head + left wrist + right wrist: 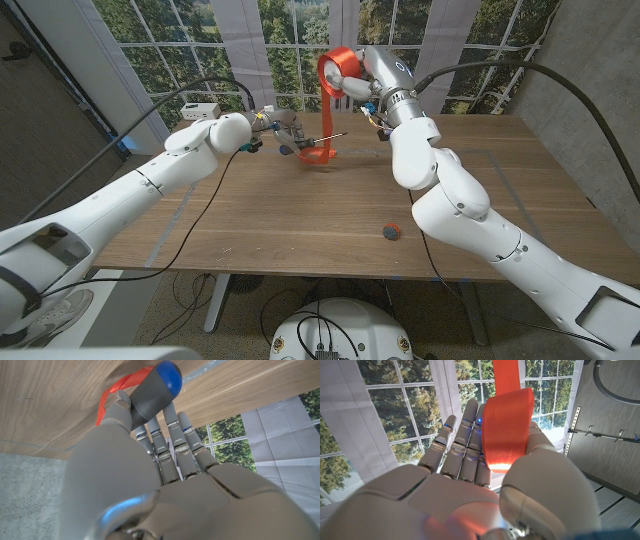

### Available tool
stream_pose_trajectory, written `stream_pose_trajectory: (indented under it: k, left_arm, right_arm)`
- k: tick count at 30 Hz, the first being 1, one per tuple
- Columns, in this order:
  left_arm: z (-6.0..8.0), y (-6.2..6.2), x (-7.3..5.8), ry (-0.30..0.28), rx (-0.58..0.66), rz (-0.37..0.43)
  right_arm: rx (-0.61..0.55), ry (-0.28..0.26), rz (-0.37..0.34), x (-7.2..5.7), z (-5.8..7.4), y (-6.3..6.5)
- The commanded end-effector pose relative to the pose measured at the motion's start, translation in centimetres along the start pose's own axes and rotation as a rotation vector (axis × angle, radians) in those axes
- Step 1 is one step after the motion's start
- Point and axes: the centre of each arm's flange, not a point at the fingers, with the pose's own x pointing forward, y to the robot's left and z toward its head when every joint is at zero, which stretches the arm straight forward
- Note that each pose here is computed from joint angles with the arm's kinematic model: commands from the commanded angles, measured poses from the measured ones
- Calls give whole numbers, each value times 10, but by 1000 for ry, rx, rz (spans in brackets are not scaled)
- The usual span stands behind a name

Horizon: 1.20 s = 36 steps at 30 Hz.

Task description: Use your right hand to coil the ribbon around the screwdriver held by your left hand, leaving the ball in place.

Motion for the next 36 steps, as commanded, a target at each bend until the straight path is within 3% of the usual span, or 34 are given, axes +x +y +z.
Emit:
stream_pose_trajectory:
  k: [1, 13, 25, 31, 36]
  left_arm:
    - [9, 13, 10, 14, -5, 47]
    - [18, 21, 17, 19, -39, 94]
    - [23, 32, 24, 14, -66, 109]
    - [25, 36, 25, 7, -95, 116]
    - [25, 39, 26, -2, -130, 120]
  right_arm:
    - [-42, 81, -53, -32, -7, -13]
    - [-94, 114, -56, -59, -7, -13]
    - [-103, 222, -18, -91, -28, -13]
    - [-99, 245, 62, -103, -35, -1]
    - [-96, 275, 149, -107, -42, 16]
